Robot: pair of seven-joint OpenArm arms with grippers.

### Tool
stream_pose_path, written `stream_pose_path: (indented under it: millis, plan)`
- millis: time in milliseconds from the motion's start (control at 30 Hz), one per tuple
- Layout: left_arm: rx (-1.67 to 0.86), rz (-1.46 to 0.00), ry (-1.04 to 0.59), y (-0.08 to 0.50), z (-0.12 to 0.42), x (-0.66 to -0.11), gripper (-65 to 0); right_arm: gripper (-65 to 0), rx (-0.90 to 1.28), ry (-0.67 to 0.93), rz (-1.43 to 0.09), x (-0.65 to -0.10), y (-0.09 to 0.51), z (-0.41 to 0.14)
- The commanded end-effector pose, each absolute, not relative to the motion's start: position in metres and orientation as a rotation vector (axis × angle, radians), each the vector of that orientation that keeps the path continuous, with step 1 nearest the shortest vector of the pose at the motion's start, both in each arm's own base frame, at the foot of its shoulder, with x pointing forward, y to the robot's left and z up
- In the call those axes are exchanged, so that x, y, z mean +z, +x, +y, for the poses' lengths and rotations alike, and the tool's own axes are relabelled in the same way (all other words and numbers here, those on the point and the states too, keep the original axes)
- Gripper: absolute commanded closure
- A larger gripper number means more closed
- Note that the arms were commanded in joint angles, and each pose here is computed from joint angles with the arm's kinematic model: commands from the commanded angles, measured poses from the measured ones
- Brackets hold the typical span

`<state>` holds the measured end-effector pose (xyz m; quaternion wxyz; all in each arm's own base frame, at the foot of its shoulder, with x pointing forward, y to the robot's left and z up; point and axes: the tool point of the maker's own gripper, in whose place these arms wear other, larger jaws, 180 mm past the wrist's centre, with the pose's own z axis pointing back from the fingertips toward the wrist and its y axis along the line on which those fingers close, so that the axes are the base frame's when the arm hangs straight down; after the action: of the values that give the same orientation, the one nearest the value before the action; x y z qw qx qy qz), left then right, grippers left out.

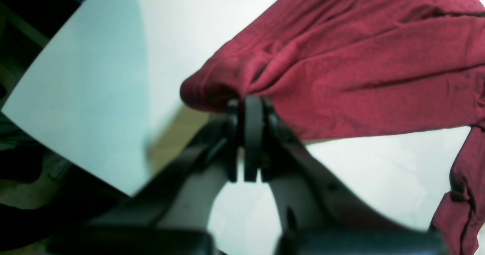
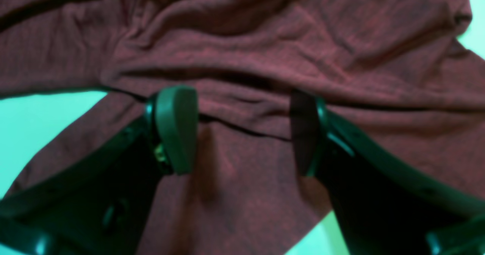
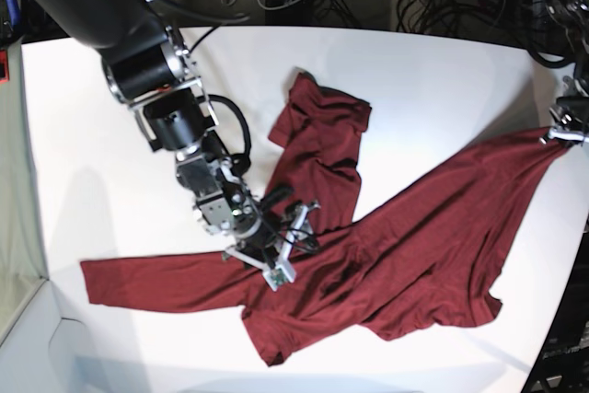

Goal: Layout the t-shirt on the table in an organized manner, then fold the t-shirt properly
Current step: 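Pull the grasped fabric away from the left gripper with the right gripper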

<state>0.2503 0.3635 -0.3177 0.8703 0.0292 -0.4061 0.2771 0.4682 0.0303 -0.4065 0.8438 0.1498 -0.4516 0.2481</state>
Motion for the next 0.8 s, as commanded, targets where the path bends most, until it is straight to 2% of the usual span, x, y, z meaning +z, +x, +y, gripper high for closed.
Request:
stream_pose_path:
  millis: [0, 167, 233, 300, 433, 500, 767]
  plan:
    - [0.57, -0.887, 0.082, 0.255, 0.37, -0.305, -0.1, -38.8, 0.513, 0.332, -1.022, -0.383, 0.485, 0.038]
    - [0.57, -0.886, 0.082, 0.255, 0.37, -0.305, -0.1, -38.5, 0.492, 0.337, -0.994, -0.398, 0.483, 0.037]
    - [0.57, -0.886, 0.083, 0.254, 0.37, -0.305, -0.1, -35.2, 0.491, 0.35, -0.991, -0.401, 0.479, 0.043]
    - [0.57, -0.886, 0.083, 0.254, 0.37, -0.305, -0.1, -28.4, 0.492, 0.351, -0.989, -0.402, 0.479, 0.044]
    - [0.57, -0.887, 0.083, 0.254, 0.37, -0.305, -0.1, -7.2, 0.488, 0.352, -0.991, -0.401, 0.479, 0.043]
    - [0.57, -0.887, 0.083, 0.254, 0.37, -0.305, -0.1, 0.0, 0.488, 0.351, -0.988, -0.401, 0.479, 0.043]
    - [0.57, -0.889, 0.083, 0.255, 0.37, -0.305, -0.1, 0.0, 0.49, 0.358, -1.033, -0.387, 0.486, 0.045]
